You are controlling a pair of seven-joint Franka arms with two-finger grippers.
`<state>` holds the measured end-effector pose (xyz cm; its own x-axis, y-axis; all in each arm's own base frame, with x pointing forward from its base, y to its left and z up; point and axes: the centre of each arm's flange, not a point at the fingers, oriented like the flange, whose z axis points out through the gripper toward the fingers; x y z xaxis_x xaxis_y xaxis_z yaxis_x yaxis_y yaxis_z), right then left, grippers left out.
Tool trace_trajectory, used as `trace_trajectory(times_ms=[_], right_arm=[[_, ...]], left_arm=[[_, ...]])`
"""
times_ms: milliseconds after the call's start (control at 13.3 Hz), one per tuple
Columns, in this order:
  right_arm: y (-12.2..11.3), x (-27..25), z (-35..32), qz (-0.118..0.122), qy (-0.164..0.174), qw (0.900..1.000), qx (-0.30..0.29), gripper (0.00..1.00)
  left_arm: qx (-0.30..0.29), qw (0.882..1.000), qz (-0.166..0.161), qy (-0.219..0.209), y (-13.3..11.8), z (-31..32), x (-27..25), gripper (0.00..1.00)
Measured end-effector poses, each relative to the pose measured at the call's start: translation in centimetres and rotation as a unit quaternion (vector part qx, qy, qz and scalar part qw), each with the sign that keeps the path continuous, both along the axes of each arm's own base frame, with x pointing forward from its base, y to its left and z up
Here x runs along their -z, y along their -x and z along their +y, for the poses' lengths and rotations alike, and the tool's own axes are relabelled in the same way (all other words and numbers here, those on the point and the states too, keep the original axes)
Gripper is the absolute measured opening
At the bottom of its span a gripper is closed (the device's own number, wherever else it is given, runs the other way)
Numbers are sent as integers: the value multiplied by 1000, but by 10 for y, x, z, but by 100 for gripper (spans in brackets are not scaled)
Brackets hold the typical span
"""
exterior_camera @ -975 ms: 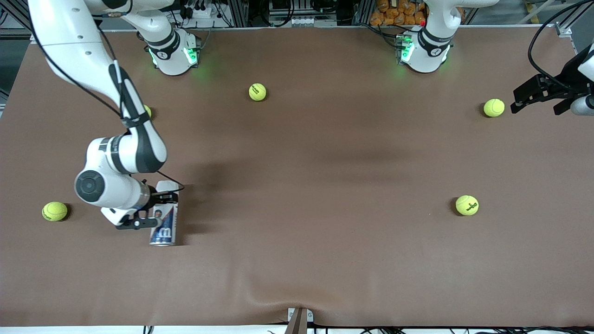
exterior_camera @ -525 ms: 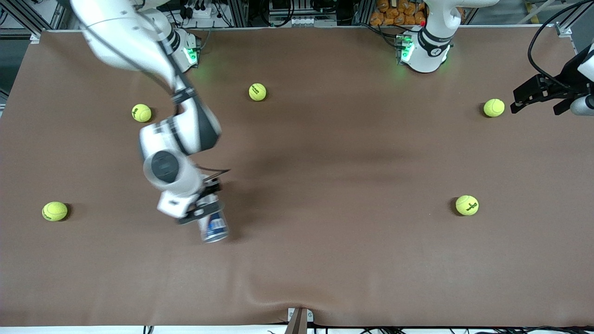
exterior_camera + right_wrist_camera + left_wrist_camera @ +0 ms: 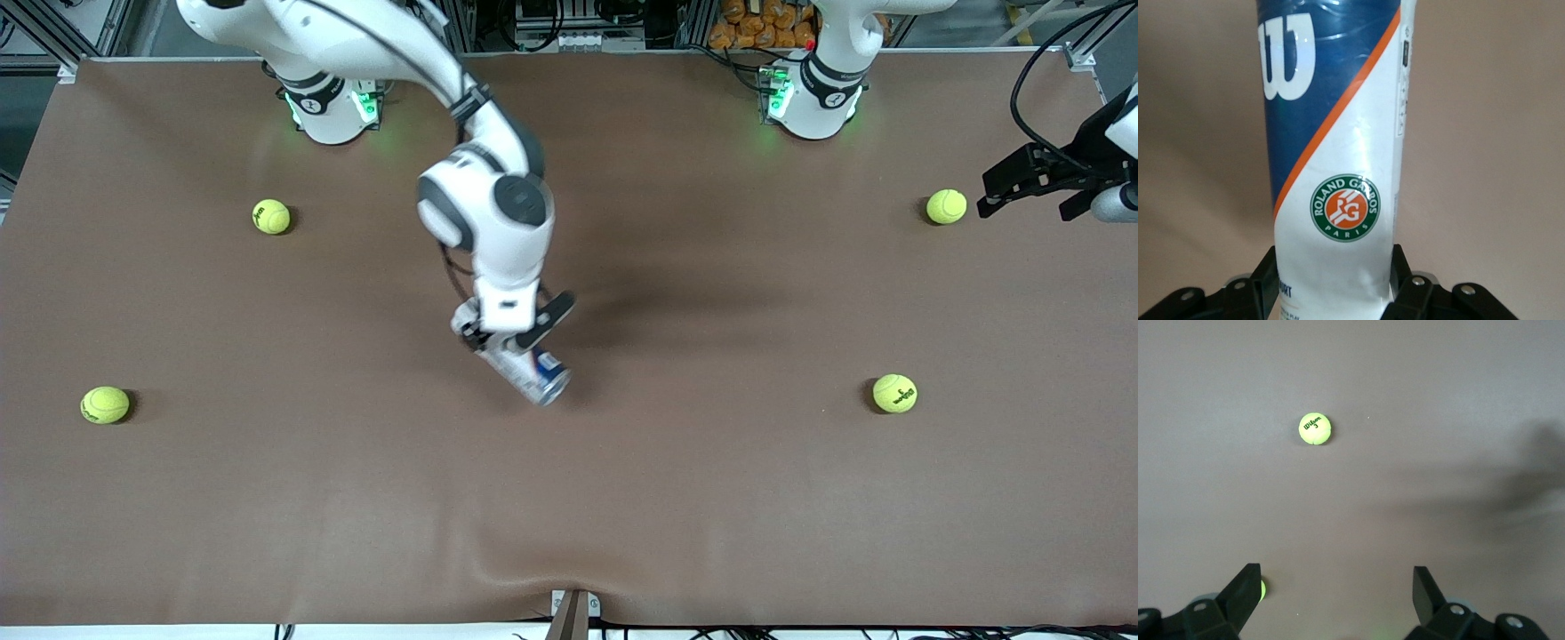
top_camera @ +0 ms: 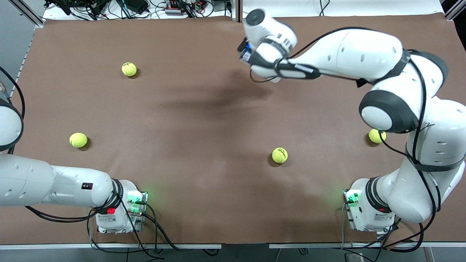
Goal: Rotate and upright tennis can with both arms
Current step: 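Carry the can with the right gripper to the table center, then set the can down lying, open the right gripper while the left gripper approaches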
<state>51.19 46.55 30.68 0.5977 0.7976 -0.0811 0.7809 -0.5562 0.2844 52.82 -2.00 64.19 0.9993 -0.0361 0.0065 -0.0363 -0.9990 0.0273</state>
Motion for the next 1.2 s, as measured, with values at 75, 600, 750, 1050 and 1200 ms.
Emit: trace_trajectory(times_ms=[75, 600, 750, 1050, 1200], right_arm=[[17, 0, 20, -10, 10, 999, -36, 68], [66, 44, 83, -37, 42, 965, -256, 69], [61, 52, 83, -40, 36, 956, -288, 69], [63, 67, 88, -44, 28, 949, -312, 70], [64, 79, 90, -44, 25, 946, -319, 71]], left_arm=[[0, 1000, 0, 0, 0, 0, 0, 100], [2, 1000, 17, -1, -6, -2, 17, 100], [2, 1000, 29, -2, -13, -3, 29, 100], [2, 998, 53, 14, -23, -9, 53, 100], [1, 996, 74, 43, -28, -16, 68, 100]])
